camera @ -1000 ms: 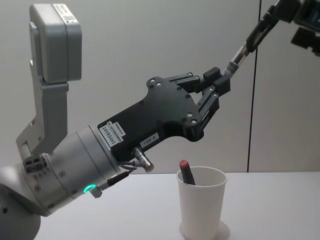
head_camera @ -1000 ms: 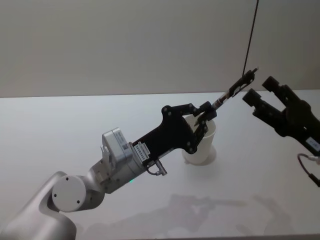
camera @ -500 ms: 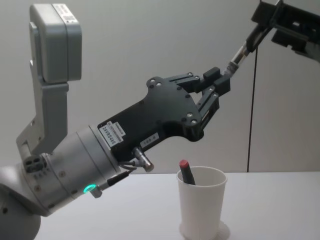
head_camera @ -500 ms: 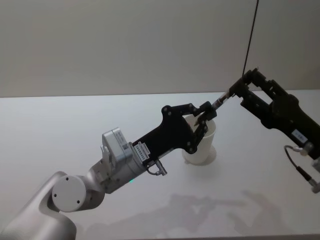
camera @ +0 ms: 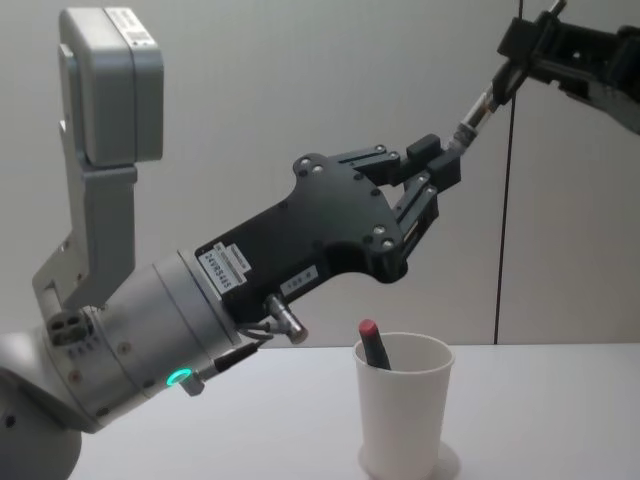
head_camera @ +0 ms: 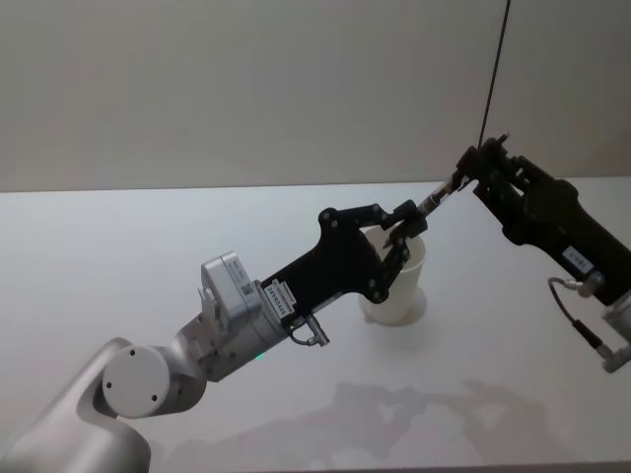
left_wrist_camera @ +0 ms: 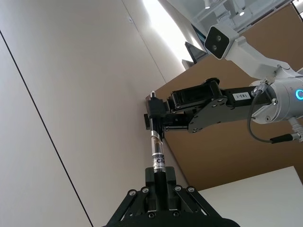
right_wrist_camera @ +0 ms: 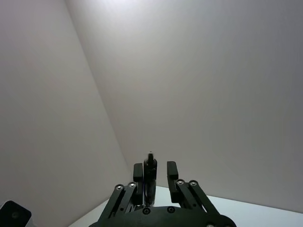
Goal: Place the pen into the pen holder.
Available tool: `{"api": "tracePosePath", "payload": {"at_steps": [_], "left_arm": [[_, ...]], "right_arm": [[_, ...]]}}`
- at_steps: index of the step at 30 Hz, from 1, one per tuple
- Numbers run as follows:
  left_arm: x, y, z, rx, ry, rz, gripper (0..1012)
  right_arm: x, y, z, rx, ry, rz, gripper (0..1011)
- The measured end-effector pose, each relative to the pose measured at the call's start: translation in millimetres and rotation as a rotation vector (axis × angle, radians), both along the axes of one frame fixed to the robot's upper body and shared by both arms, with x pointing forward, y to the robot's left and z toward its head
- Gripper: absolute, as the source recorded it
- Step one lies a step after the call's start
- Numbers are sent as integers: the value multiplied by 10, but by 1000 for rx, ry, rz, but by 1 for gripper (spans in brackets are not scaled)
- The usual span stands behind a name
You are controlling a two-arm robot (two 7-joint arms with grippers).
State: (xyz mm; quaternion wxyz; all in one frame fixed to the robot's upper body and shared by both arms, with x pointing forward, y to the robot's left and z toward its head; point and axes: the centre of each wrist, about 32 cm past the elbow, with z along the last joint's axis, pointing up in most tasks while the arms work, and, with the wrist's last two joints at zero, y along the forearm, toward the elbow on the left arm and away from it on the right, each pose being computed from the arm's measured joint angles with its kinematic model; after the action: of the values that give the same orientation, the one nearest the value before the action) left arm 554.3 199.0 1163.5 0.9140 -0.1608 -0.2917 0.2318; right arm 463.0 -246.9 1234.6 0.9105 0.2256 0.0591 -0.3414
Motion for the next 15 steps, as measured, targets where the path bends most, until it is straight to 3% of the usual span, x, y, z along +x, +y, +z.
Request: {"api": "tracePosePath", "payload": {"at_steps": [7,15], "left_arm": [[0,0,0,0,0,0,138],[0,0,0,0,0,0,349]], "right_arm": [[14,21,12,2,0,2,140],[24,36,23,5,1,-1,130]]}}
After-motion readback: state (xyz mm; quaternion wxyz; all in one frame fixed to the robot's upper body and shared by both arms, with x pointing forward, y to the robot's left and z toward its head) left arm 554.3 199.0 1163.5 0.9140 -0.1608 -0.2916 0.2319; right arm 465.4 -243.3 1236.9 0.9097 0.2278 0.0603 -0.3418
